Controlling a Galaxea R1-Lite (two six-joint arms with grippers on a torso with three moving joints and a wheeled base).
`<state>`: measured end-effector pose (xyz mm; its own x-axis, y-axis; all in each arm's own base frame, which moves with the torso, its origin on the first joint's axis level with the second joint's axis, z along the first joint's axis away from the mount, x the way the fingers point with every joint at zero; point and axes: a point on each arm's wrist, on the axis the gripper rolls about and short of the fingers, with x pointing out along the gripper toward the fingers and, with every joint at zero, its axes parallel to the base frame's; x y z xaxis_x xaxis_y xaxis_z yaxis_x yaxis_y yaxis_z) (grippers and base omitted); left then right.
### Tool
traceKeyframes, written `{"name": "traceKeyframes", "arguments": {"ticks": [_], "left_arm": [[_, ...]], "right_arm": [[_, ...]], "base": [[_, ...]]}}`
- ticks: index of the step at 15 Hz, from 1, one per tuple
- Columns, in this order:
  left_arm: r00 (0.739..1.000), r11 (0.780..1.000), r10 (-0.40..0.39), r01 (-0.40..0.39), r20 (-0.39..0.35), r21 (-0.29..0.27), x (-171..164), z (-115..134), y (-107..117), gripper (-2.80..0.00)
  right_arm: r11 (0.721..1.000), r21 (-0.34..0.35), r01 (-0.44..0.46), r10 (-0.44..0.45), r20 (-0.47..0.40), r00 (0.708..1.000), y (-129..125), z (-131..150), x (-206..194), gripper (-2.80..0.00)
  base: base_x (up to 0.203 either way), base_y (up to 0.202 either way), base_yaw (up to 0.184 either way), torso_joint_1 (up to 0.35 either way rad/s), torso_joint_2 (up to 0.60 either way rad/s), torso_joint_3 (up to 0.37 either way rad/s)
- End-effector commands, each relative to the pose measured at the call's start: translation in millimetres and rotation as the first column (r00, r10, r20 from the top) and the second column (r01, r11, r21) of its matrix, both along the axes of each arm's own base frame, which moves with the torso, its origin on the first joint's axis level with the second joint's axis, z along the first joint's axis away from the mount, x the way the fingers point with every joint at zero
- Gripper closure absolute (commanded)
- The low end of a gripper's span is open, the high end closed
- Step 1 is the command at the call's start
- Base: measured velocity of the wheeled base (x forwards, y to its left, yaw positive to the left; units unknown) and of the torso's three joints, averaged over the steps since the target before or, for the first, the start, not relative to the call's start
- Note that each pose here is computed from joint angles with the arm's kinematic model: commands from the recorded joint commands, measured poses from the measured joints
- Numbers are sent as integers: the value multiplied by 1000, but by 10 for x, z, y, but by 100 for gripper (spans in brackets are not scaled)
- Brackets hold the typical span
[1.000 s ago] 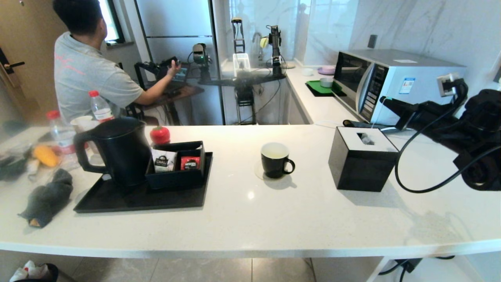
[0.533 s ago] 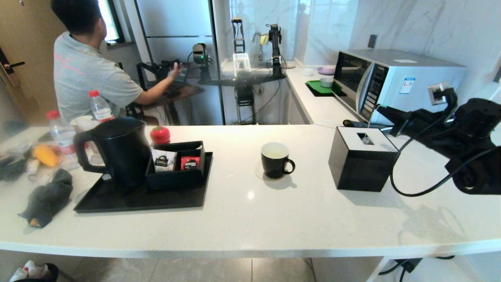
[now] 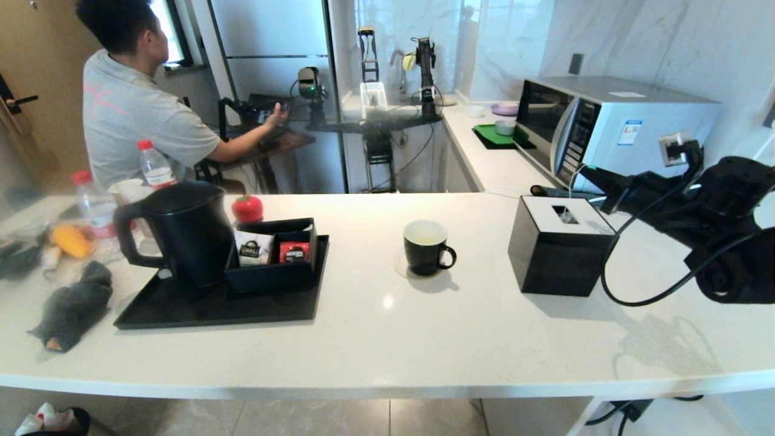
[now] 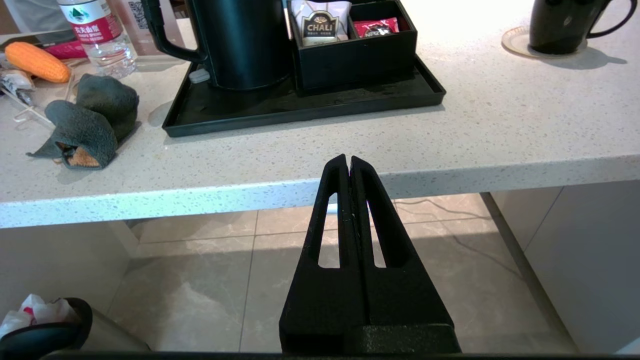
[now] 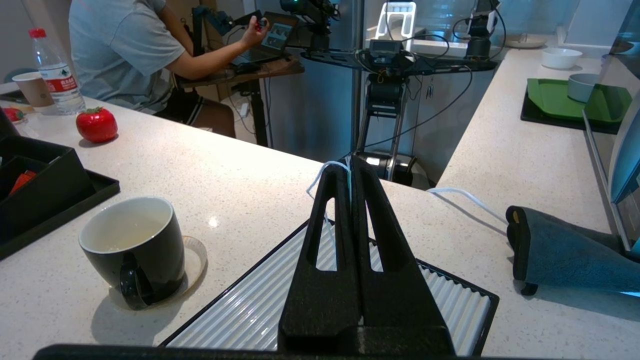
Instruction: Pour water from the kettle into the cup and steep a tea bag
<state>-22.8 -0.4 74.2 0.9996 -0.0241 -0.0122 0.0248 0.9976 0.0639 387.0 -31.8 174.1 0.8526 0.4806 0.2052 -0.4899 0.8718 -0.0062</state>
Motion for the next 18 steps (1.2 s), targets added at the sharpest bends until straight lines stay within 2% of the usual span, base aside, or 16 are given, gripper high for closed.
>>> {"name": "traceKeyframes", "arguments": {"ticks": [1,9,14,15,18], "left_arm": [[1000,1000,1,-1,0,0,0,0,0,0],[1000,1000,0,0,0,0,0,0,0,0],[1000,1000,0,0,0,0,0,0,0,0],[1000,1000,1,-1,0,0,0,0,0,0],[1000,1000,0,0,0,0,0,0,0,0]], "right_arm": [[1000,-3,-3,3,3,1000,3,-3,-10,0],[1000,-10,-6,6,8,1000,38,45,-102,0],[999,-44,-16,16,14,1000,108,21,-116,0],[999,-46,-15,16,21,1000,108,55,-123,-280],[999,-47,-15,16,39,999,107,130,-112,-280]], "base": [[0,0,0,0,0,0],[0,0,0,0,0,0],[0,0,0,0,0,0],[0,0,0,0,0,0],[0,0,0,0,0,0]]}}
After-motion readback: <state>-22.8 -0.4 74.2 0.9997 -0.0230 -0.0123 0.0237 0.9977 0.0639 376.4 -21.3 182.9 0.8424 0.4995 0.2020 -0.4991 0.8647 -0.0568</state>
